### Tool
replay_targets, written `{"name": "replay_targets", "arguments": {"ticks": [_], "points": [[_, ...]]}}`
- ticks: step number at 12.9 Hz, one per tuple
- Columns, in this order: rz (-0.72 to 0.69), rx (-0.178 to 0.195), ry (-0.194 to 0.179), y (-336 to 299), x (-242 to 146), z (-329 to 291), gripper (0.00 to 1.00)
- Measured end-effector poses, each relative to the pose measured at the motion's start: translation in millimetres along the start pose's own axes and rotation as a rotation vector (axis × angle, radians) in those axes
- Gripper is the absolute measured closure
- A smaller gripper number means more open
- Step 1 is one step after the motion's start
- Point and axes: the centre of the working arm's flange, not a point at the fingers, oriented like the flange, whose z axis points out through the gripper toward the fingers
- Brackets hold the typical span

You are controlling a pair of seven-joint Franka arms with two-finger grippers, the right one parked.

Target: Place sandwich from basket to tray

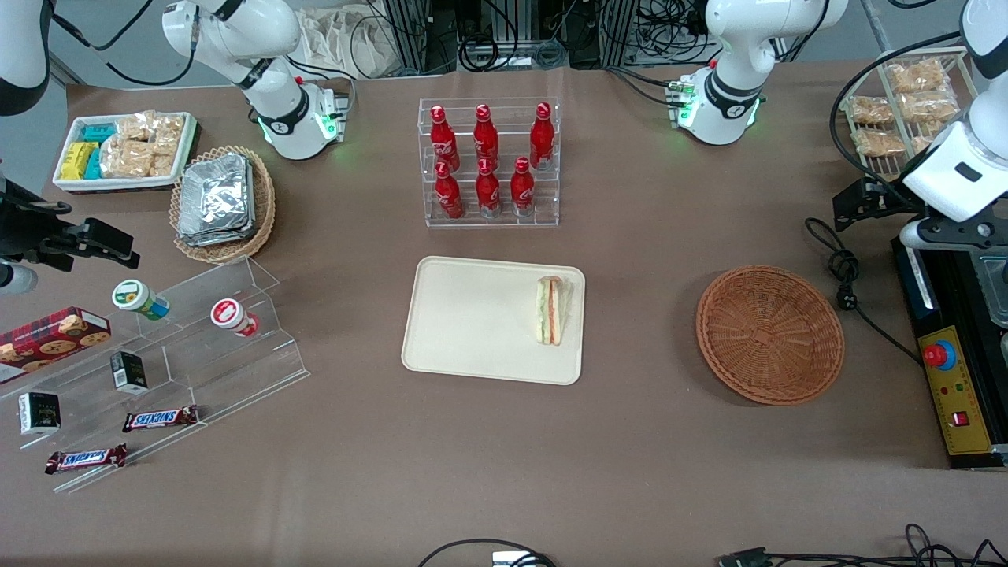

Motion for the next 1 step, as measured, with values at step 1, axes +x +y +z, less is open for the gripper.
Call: {"name": "replay_targets", "arguments": {"ticks": [1], "points": [[0.0,0.0,0.0,-0.1,0.0,0.0,0.0]]}}
